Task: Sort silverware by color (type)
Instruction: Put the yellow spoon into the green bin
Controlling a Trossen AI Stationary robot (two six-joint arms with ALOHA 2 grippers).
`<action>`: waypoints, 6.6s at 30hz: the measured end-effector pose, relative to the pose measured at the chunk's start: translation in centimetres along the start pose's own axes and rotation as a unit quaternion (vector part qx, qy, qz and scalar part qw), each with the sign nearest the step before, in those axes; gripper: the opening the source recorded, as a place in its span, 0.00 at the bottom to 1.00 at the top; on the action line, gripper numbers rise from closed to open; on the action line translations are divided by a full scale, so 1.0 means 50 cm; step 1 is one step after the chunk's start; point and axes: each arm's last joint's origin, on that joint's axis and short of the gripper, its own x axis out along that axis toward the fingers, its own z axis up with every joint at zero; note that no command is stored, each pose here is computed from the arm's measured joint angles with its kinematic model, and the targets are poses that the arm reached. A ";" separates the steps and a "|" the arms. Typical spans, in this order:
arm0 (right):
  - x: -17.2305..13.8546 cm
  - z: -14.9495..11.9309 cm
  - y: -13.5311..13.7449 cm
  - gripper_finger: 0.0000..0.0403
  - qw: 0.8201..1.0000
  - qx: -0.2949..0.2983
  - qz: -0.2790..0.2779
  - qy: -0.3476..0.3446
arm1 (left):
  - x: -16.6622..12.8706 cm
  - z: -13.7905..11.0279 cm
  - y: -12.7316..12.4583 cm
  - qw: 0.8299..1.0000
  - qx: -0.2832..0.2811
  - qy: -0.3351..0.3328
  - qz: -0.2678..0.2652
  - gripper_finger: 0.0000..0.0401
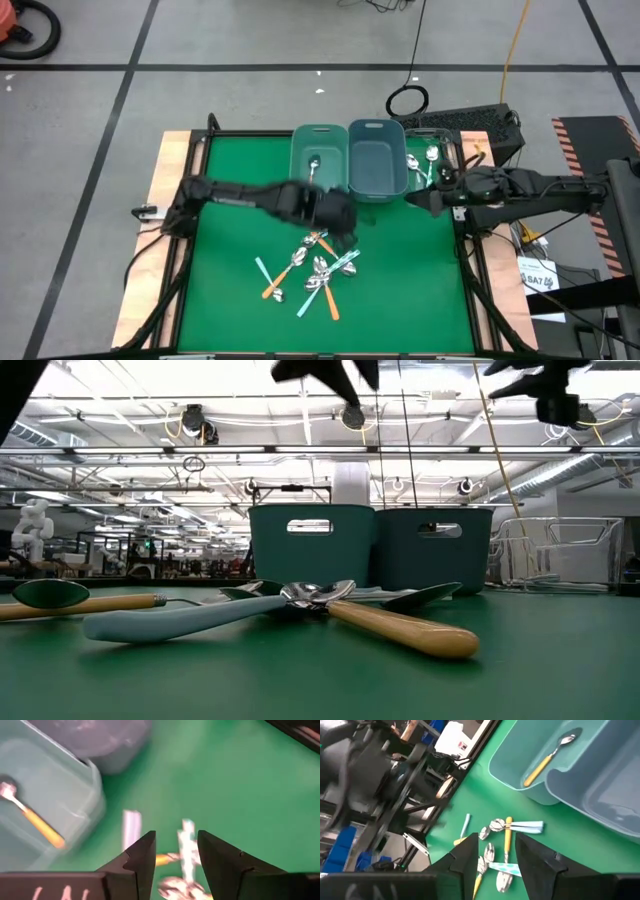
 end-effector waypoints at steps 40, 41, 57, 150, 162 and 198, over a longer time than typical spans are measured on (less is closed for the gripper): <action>0.041 -0.106 0.039 0.31 0.987 -0.039 -0.017 0.152 | 0.066 -0.288 -0.063 0.958 -0.091 0.245 0.118 0.62; 0.040 -0.108 0.040 0.31 0.987 -0.037 -0.016 0.154 | 0.071 -0.290 -0.060 0.960 -0.082 0.239 0.121 0.63; 0.028 -0.142 0.056 0.31 0.988 -0.026 -0.005 0.155 | 0.163 -0.351 -0.023 0.957 -0.071 0.250 0.130 0.48; 0.045 -0.136 0.056 0.31 0.948 -0.279 0.024 0.151 | 0.022 0.142 0.211 0.964 -0.245 -0.057 0.084 0.13; -0.018 -0.078 0.015 0.31 0.936 -0.335 0.034 0.099 | 0.120 0.184 0.341 0.950 -0.279 -0.010 0.142 0.13; -0.034 -0.041 -0.013 0.31 0.953 -0.300 -0.038 0.018 | 0.381 0.115 0.386 0.917 -0.315 0.172 0.176 0.20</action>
